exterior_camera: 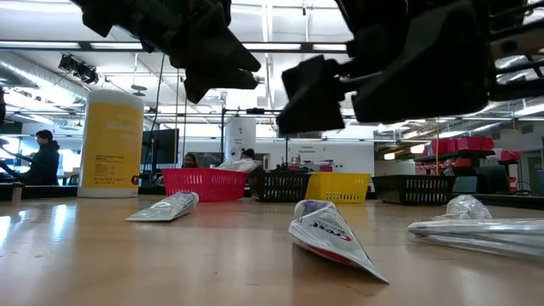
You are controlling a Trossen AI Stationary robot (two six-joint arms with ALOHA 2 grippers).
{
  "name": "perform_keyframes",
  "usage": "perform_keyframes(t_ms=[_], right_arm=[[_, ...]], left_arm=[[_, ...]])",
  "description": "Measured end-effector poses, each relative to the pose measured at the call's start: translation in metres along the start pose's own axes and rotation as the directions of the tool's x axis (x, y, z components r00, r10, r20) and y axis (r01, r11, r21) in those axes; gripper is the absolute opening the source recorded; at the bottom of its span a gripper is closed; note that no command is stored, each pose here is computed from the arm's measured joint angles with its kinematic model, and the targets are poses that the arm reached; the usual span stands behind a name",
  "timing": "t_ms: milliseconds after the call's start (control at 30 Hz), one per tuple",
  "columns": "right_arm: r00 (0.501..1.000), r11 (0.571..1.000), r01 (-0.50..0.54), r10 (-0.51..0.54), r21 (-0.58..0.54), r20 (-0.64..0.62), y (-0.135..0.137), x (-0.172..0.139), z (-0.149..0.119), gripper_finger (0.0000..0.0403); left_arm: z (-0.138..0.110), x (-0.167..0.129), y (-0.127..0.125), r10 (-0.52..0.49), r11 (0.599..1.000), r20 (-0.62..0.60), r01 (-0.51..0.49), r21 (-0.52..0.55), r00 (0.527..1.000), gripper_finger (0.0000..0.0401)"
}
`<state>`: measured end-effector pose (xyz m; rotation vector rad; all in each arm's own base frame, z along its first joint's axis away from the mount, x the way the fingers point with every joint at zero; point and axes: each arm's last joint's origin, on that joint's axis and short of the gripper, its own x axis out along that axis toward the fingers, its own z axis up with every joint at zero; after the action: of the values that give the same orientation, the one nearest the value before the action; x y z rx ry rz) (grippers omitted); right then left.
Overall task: Pick & Place Travel size toiletries
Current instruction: Put the purple toothpaste into the right black bin
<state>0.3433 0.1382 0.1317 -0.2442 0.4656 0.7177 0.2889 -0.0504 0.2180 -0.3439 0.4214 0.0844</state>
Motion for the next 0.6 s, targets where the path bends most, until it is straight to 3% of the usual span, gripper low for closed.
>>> perform_keyframes(t_ms=[200,600], right_arm=[[0.995,0.999,-0.033,0.033,-0.003,-0.094,-0.002,0.014,-0.004,0.0259],[0.987,0.999,-0.028,0.025,-0.018,-0.159,-0.002,0.034,-0.034,0.0249]], left_arm=[[0.000,0.000,-0.001,-0.004,0.999,0.004,0.004,-0.038,1.000,0.0155],[0.002,0.000,-0.002,-0.007,0.998,0.026,0.008,-0.056,1.000,0.0155]])
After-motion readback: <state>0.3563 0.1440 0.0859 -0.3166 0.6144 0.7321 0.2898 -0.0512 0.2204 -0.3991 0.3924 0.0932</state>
